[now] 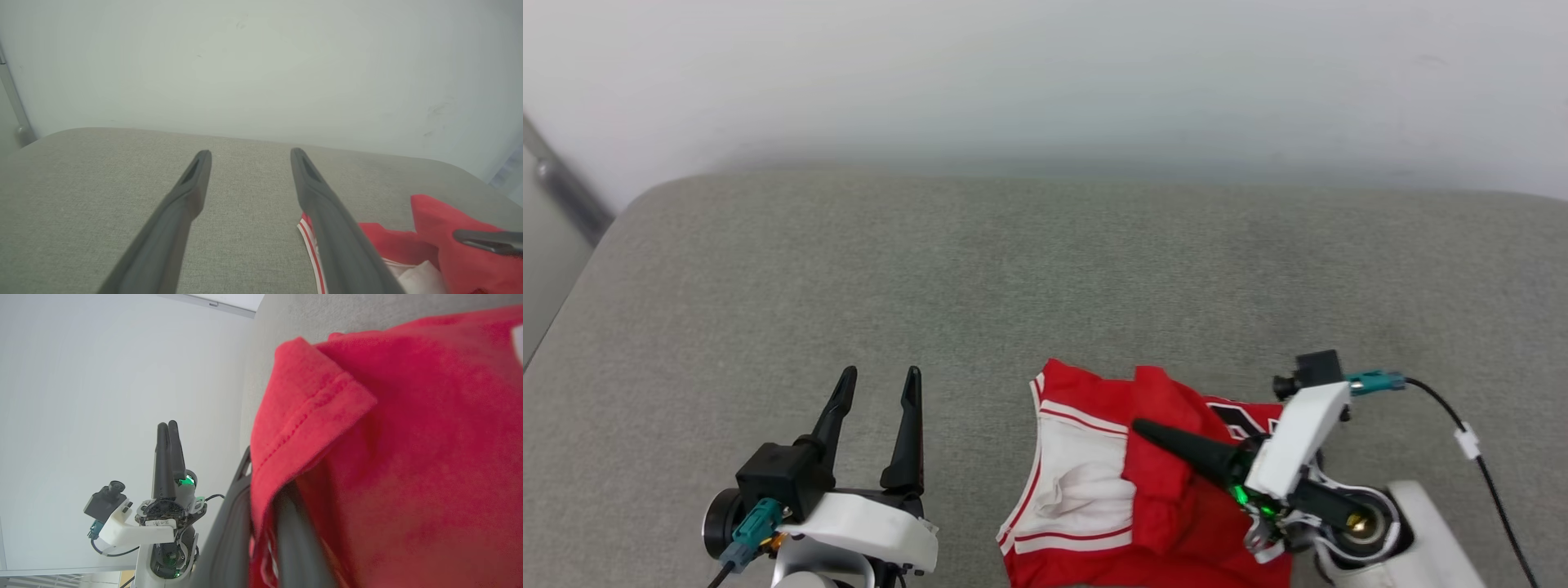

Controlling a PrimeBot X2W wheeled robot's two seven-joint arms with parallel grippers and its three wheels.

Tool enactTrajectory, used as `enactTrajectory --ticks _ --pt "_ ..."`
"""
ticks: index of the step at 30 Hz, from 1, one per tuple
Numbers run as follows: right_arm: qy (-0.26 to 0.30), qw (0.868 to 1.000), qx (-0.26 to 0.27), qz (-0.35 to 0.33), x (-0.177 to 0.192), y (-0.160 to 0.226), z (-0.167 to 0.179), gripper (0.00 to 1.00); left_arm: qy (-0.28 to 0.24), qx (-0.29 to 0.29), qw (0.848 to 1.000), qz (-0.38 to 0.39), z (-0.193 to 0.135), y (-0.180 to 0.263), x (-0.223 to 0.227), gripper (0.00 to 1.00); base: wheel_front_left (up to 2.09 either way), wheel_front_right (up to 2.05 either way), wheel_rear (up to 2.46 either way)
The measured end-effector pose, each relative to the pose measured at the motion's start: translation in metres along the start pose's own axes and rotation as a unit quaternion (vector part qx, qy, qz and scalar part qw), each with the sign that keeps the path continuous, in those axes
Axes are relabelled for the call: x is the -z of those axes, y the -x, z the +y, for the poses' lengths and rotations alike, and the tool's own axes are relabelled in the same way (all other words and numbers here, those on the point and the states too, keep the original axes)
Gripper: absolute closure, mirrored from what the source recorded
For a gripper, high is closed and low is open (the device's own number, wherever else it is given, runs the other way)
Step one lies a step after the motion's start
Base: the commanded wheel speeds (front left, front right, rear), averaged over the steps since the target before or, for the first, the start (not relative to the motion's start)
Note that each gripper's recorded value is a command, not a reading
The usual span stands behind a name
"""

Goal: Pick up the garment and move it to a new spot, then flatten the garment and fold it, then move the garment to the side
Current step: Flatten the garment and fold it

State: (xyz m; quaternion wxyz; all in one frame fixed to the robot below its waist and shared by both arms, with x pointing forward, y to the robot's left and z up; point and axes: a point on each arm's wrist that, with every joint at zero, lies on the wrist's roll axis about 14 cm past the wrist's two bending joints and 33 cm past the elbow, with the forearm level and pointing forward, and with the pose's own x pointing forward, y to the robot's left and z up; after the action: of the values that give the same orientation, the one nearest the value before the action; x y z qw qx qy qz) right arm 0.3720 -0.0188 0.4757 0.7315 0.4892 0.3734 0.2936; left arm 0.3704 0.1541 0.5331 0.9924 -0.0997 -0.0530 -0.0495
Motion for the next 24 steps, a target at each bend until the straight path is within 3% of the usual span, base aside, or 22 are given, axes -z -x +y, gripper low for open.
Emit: enactTrajectory --ticks 6,7,8,9,10,15,18,21,24 --pt "0.014 0.999 0.011 0.027 0.021 -0.034 -0.001 1.0 -0.001 -0.019 1.0 0.005 0.012 0.005 0.003 0.0 0.0 0.0 0.0" --pt "0.018 0.999 0.018 0.031 0.023 -0.038 -0.004 0.93 0.0 -0.022 1.0 0.006 0.014 0.006 0.004 0.0 0.0 0.0 0.0" --pt "0.022 0.999 0.028 0.034 0.026 -0.041 -0.009 0.64 0.001 -0.025 1.0 0.007 0.015 0.006 0.004 0.0 0.0 0.0 0.0" --pt "0.027 0.998 0.037 0.035 0.028 -0.044 -0.013 0.17 0.001 -0.028 1.0 0.008 0.016 0.006 0.005 0.0 0.0 0.0 0.0" --pt "0.032 0.998 0.044 0.035 0.029 -0.046 -0.017 0.0 0.001 -0.03 1.0 0.009 0.018 0.007 0.006 0.0 0.0 0.0 0.0" --pt "0.054 0.997 0.043 0.035 0.031 -0.054 -0.012 0.0 0.003 -0.034 0.999 0.012 0.019 0.007 0.008 0.0 0.0 0.0 0.0" --pt "0.102 0.994 0.025 0.026 0.024 -0.057 0.007 0.0 0.003 -0.031 0.999 0.011 0.017 0.005 0.008 0.0 0.0 0.0 0.0" --pt "0.192 0.981 0.034 0.005 0.009 -0.049 0.011 0.0 0.003 -0.027 1.0 0.011 0.015 0.003 0.008 0.0 0.0 0.0 0.0" --pt "0.284 0.956 0.058 -0.039 -0.015 -0.034 0.006 0.0 0.004 -0.021 1.0 0.011 0.01 0.002 0.009 0.0 0.0 0.0 0.0"
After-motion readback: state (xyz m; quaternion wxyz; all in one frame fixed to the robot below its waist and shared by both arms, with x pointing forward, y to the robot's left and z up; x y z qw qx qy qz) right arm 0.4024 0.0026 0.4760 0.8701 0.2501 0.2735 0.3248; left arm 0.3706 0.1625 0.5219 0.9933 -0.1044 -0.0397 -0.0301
